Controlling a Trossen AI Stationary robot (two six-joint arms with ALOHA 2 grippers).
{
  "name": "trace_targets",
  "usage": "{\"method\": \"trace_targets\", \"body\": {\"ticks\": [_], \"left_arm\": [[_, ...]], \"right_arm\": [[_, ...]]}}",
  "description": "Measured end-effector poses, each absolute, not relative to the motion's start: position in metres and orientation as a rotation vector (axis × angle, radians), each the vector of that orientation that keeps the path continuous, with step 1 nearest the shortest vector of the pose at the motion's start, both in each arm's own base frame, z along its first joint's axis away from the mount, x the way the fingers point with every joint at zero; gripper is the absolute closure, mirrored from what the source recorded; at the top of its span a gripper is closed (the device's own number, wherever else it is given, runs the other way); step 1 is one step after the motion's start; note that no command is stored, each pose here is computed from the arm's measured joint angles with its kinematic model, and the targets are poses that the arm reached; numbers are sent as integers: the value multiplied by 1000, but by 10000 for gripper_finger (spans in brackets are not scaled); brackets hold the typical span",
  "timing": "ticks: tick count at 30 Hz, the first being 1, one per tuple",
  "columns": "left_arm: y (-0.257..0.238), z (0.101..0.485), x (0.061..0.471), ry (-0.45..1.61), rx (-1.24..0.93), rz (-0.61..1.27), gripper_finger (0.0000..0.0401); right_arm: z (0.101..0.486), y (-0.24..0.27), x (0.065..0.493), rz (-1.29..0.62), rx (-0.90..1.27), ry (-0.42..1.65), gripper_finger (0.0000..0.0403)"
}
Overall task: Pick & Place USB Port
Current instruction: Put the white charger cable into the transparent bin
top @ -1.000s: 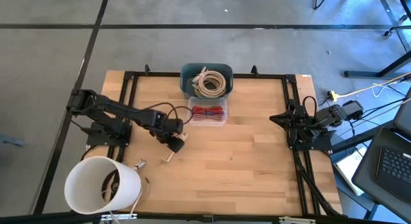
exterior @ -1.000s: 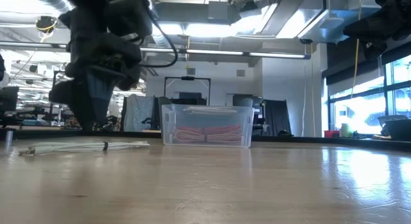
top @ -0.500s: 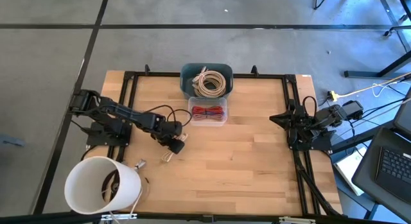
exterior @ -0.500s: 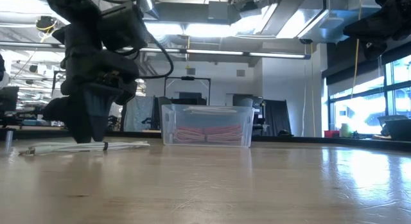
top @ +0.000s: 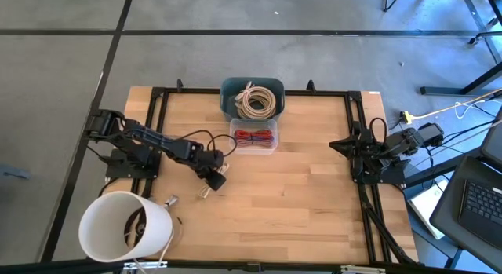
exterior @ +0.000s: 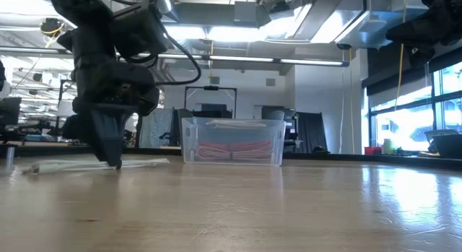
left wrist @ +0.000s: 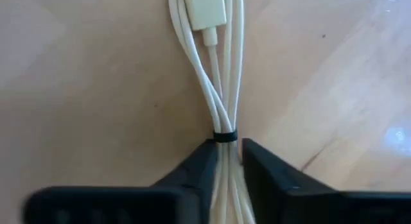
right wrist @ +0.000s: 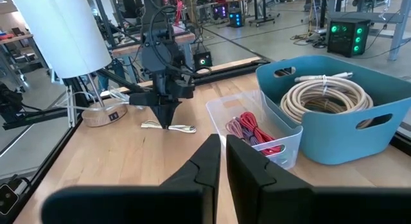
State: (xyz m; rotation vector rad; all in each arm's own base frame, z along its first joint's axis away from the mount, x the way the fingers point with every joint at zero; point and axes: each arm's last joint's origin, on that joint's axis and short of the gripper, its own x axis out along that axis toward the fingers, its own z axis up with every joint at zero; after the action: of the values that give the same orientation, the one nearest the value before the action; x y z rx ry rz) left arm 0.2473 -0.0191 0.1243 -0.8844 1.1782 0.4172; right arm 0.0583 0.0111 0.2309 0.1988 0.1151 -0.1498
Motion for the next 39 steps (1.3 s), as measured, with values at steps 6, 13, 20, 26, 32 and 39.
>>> {"method": "trace_targets", "body": {"ticks": [6,13,20,26,32,39], "left_arm": [[-18,124,248,1164,-817,409,390],[-17,151,241,1057,-798,379,396],[-11,201,221,831,-812,322,397],[12,260,216,373,-705,154,397],[55,299,218,394,-514,196,398],[102,328,252,589,-300,187,398]], "right_arm": [[231,11,58,-150,198,115,372],[231,11,58,-150,200,115,372],[231,11,58,-151,199,117,372],[231,11,58,-150,198,116,373],[231,11,58,-151,198,116,373],[231,11,58,-151,199,116,373]]}}
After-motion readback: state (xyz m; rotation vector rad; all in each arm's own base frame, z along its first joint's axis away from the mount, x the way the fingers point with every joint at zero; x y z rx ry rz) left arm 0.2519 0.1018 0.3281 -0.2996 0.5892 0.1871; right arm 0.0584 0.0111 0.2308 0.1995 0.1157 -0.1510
